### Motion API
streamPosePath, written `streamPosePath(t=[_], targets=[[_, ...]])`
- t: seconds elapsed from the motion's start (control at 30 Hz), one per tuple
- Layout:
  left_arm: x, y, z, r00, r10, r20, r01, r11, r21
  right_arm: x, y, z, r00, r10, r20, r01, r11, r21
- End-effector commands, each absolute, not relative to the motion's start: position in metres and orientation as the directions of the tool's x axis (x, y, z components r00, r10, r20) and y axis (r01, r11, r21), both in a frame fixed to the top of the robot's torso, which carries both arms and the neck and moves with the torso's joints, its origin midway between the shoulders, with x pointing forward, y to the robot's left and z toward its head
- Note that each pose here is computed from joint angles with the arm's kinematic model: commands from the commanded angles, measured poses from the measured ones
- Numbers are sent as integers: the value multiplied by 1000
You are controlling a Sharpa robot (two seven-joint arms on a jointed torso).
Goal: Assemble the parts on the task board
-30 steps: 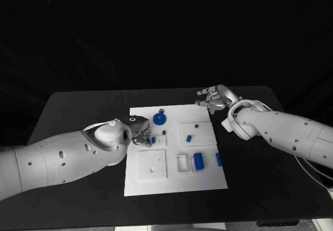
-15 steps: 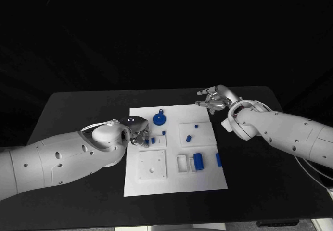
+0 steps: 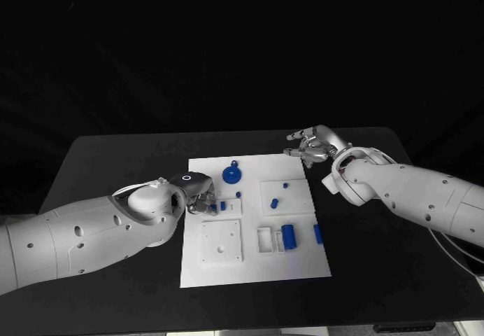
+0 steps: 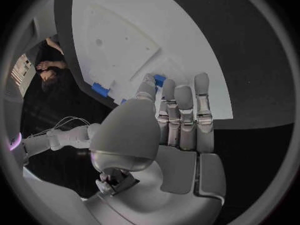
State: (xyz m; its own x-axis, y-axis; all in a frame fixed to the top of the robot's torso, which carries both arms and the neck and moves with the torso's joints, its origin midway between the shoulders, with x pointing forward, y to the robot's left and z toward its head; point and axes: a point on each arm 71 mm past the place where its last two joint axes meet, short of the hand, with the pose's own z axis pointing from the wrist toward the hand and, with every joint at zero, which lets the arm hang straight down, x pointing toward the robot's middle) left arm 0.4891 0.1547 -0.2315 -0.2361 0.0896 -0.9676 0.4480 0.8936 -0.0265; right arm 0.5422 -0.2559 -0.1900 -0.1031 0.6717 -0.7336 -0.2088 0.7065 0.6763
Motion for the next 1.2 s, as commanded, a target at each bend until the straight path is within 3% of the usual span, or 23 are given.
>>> streamPosePath(t=[0.03, 1.2], targets=[[487, 161, -240, -265, 94, -960, 440, 897, -34, 542, -254, -190, -117, 669, -734, -219, 704, 676], [482, 165, -237, -271, 57, -961, 470, 879, -81, 541, -256, -192, -119, 668, -735, -217, 705, 676]])
